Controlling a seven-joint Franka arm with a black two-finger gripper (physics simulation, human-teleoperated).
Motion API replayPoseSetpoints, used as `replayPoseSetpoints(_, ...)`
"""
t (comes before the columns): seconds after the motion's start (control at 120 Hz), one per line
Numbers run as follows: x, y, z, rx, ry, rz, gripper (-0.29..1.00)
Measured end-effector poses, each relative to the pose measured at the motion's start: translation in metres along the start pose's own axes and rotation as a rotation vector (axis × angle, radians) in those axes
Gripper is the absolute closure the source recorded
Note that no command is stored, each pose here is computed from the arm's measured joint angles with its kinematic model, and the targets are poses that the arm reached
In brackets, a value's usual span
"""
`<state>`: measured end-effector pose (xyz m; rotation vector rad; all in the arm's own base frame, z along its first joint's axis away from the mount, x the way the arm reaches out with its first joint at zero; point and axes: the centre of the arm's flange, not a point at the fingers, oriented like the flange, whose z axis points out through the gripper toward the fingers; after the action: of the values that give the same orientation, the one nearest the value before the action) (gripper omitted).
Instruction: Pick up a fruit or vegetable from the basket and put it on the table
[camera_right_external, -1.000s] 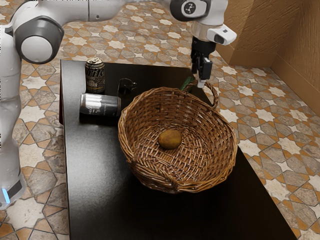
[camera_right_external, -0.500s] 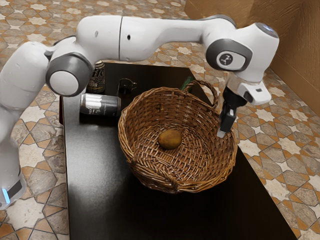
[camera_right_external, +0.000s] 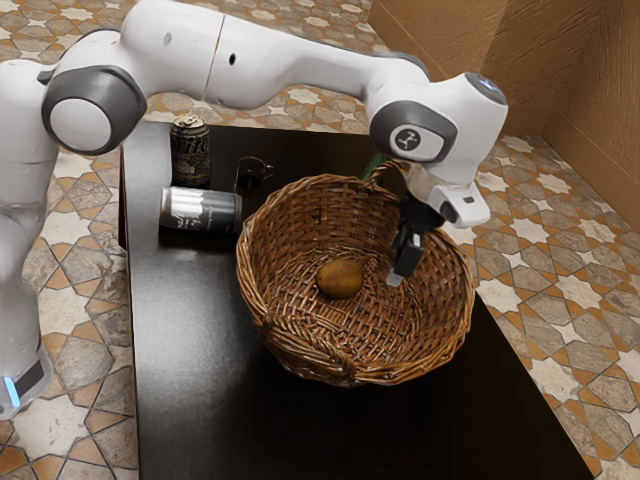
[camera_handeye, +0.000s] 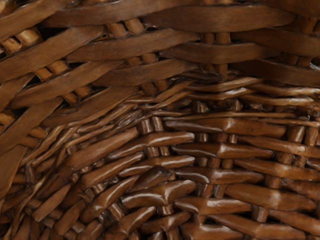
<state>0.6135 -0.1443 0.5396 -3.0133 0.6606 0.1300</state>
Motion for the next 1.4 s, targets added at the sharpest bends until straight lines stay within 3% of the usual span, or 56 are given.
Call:
replayPoseSetpoints(0.125,0.009,0.030,0.002,-0.053,0.030,0.034,0.00)
replayPoseSetpoints(0.3,0.003,0.047,0.016,-0.080,0.027,0.043,0.00)
replayPoseSetpoints(0.533,-0.040,0.042,-0.015,-0.069,0.073,0.014,0.00)
replayPoseSetpoints(0.742,-0.081,0.034,-0.006,-0.064,0.050,-0.020,0.00)
replayPoseSetpoints(1.4,-0.075,0.041,0.035,-0.060,0.050,-0.023,0.00)
